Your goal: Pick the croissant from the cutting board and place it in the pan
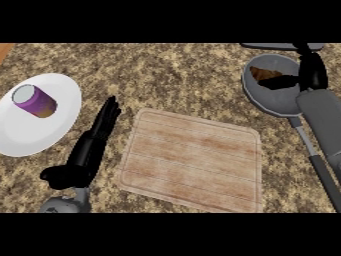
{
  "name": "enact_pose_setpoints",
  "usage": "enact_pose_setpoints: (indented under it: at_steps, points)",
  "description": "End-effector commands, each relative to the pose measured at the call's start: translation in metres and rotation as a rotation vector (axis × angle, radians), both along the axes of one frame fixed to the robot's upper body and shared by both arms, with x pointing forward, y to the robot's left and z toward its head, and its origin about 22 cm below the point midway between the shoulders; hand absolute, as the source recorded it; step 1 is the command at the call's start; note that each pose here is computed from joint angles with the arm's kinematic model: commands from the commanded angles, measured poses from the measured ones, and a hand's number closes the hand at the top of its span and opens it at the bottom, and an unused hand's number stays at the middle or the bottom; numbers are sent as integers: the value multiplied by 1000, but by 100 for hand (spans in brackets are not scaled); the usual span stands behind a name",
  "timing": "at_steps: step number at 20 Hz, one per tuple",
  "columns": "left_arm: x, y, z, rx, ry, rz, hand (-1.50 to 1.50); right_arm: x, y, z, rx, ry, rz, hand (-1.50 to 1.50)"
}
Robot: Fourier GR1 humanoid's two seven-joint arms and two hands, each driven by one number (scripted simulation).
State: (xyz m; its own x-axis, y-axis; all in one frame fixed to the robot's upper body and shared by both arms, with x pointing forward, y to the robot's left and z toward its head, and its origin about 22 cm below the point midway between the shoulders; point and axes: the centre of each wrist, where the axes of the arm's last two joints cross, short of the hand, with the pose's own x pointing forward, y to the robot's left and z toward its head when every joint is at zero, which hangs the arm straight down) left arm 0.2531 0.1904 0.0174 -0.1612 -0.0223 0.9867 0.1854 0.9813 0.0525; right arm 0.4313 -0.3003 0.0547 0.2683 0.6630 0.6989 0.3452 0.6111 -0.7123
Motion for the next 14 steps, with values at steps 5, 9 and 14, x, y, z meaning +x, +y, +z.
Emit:
enact_pose_setpoints:
  at_steps: [5, 9, 14]
  points:
    - [-14, -8, -11, 4, 21, 19, 0, -5, -14, -3, 210, -268, -35, -150]
    - [-3, -6, -11, -1, 29, 55, 0, -8, -35, 3, 343, -296, -20, -150]
    - [-13, -2, -21, 7, 34, 67, 0, -36, -69, -22, 472, -316, 115, -150]
